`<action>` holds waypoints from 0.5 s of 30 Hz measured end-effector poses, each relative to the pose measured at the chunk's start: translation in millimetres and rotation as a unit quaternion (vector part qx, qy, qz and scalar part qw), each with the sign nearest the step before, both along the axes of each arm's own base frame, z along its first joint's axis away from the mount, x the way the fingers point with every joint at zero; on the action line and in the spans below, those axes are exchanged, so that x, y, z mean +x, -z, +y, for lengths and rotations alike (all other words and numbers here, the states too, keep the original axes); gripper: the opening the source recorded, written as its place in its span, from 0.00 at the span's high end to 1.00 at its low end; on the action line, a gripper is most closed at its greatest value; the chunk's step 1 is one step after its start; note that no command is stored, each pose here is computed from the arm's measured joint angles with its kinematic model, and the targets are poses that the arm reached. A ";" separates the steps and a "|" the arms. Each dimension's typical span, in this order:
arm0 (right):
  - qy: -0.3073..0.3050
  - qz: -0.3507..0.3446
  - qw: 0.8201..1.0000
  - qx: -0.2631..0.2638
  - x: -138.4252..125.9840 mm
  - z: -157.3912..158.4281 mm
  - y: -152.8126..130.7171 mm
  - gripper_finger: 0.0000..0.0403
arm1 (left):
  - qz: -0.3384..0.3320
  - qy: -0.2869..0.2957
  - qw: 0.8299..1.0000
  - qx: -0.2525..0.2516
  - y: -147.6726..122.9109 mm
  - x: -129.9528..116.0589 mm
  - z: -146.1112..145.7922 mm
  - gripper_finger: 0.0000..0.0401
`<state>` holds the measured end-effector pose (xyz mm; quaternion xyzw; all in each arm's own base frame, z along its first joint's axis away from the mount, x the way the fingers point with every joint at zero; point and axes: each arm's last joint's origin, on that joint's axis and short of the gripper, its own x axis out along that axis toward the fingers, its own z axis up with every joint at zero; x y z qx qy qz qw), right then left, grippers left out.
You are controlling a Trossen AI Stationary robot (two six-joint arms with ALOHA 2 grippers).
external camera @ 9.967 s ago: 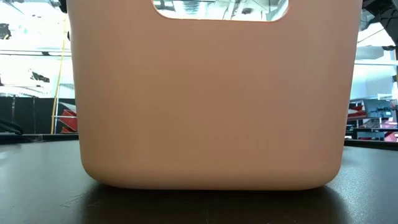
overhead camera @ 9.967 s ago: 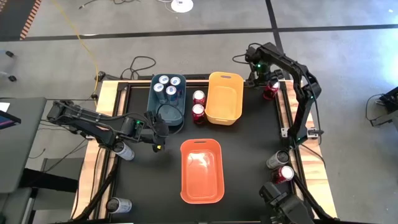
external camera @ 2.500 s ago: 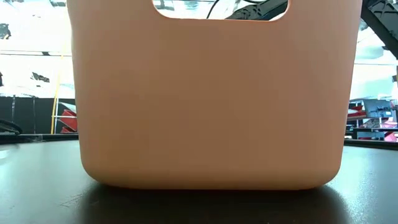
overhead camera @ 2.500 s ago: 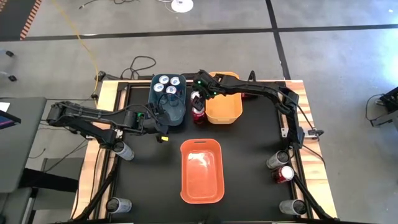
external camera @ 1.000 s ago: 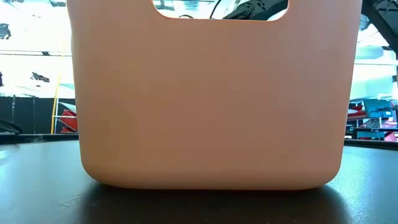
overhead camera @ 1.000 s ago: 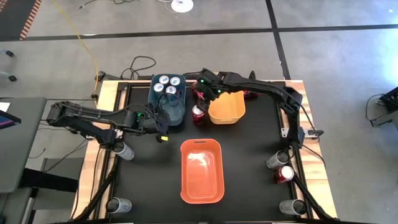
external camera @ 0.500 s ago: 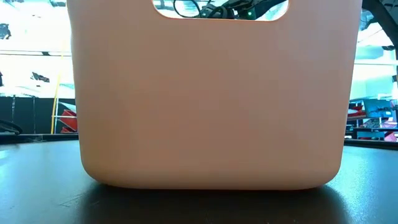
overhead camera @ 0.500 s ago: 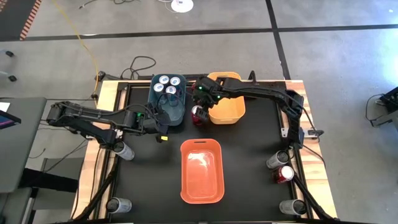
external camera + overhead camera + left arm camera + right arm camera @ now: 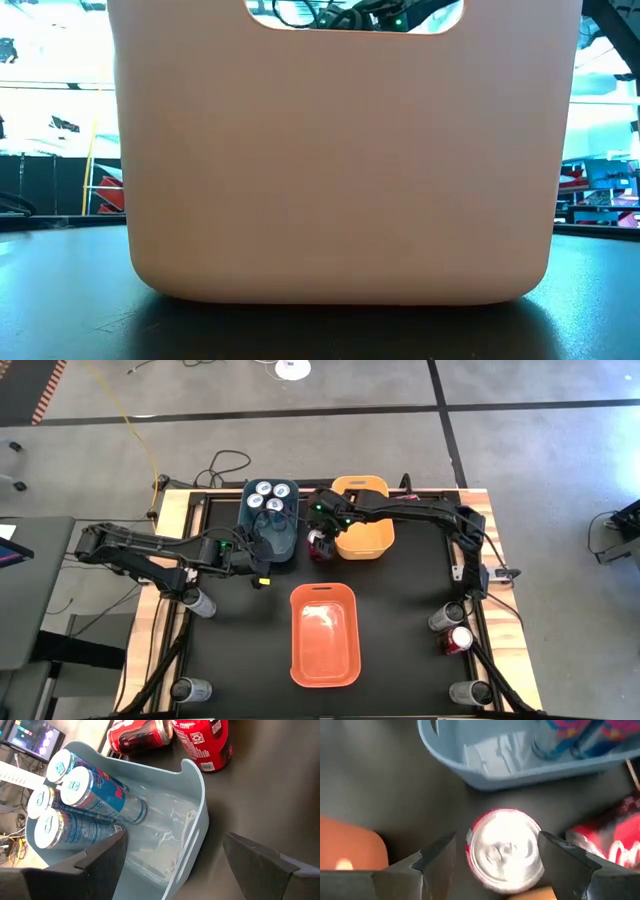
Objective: Sort soda cans
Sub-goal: Put the bottom left red soda can into the yellow bin
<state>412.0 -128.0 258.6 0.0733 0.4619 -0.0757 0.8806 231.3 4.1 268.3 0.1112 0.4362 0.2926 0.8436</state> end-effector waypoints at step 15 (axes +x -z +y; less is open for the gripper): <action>0.007 0.004 1.000 0.003 3.7 -0.5 6.6 0.27 | 0.000 0.000 1.000 0.000 0.0 0.1 -0.1 0.19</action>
